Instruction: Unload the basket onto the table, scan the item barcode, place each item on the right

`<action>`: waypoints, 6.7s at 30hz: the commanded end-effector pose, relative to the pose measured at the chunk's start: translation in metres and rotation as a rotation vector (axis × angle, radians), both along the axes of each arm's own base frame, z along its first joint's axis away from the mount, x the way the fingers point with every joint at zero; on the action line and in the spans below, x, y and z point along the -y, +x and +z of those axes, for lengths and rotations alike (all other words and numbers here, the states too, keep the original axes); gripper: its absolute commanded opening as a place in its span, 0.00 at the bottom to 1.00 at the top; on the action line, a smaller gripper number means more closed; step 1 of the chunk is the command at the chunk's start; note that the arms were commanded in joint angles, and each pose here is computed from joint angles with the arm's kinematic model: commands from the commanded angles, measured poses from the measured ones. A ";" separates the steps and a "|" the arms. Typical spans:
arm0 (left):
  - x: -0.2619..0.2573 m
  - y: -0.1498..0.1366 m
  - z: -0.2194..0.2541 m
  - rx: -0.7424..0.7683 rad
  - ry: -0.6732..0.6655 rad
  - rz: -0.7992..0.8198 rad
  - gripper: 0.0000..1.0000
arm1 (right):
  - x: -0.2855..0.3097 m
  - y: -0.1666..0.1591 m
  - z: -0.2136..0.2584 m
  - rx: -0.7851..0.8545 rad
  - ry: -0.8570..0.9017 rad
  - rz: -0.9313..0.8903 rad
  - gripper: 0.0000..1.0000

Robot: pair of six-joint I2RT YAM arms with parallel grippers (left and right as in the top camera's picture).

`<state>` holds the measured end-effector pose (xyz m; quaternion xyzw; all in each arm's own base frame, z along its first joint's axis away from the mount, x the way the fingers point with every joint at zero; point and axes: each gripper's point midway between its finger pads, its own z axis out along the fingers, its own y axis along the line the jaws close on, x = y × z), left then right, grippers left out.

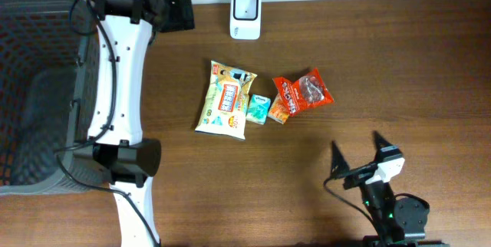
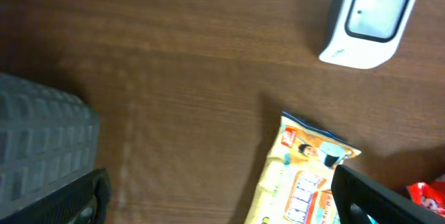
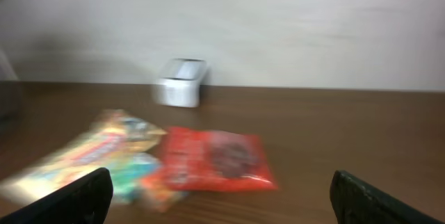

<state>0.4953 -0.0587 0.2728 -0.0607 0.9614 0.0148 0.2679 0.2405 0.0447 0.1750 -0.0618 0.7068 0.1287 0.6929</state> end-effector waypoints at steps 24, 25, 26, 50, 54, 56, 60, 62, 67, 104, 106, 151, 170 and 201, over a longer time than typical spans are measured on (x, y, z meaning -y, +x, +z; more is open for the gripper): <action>-0.018 -0.005 -0.020 -0.079 0.014 0.044 0.99 | -0.089 0.179 -0.012 -1.065 -0.219 -0.096 0.99; -0.018 -0.005 -0.020 -0.079 0.014 0.044 0.99 | -0.098 0.183 -0.025 -1.044 -0.305 -0.163 0.99; -0.018 -0.005 -0.020 -0.079 0.014 0.044 0.99 | -0.103 0.189 -0.043 -1.026 -0.378 -0.238 0.98; -0.018 -0.005 -0.020 -0.079 0.014 0.044 0.99 | -0.105 0.245 0.031 -1.159 0.082 0.122 0.04; -0.018 -0.005 -0.020 -0.079 0.014 0.044 0.99 | -0.071 0.256 0.016 -1.170 0.561 0.517 0.04; -0.018 -0.005 -0.020 -0.079 0.014 0.044 0.99 | -0.038 0.249 -0.031 -1.244 0.700 0.465 0.04; -0.018 -0.005 -0.020 -0.079 0.014 0.044 0.99 | 0.086 0.216 -0.104 -1.426 0.692 -0.044 0.36; -0.018 -0.005 -0.020 -0.079 0.014 0.044 0.99 | 0.145 0.200 -0.098 -1.477 0.478 -0.352 0.42; -0.018 -0.005 -0.020 -0.079 0.014 0.044 0.99 | 0.137 0.175 -0.052 -1.574 0.127 -0.361 0.67; -0.018 -0.005 -0.020 -0.079 0.014 0.044 0.99 | 0.037 0.210 -0.088 -1.545 -0.071 -0.181 0.31; -0.018 -0.005 -0.020 -0.079 0.014 0.044 0.99 | -0.017 0.180 -0.065 -1.644 -0.036 0.028 0.59; -0.018 -0.005 -0.020 -0.079 0.014 0.044 0.99 | -0.175 0.212 -0.061 -1.389 0.283 0.605 0.04; -0.018 -0.005 -0.020 -0.079 0.014 0.044 0.99 | -0.102 0.165 -0.151 -1.623 -0.010 0.132 0.50; -0.018 -0.005 -0.020 -0.079 0.014 0.044 0.99 | -0.142 0.369 0.046 -0.703 0.623 0.416 0.04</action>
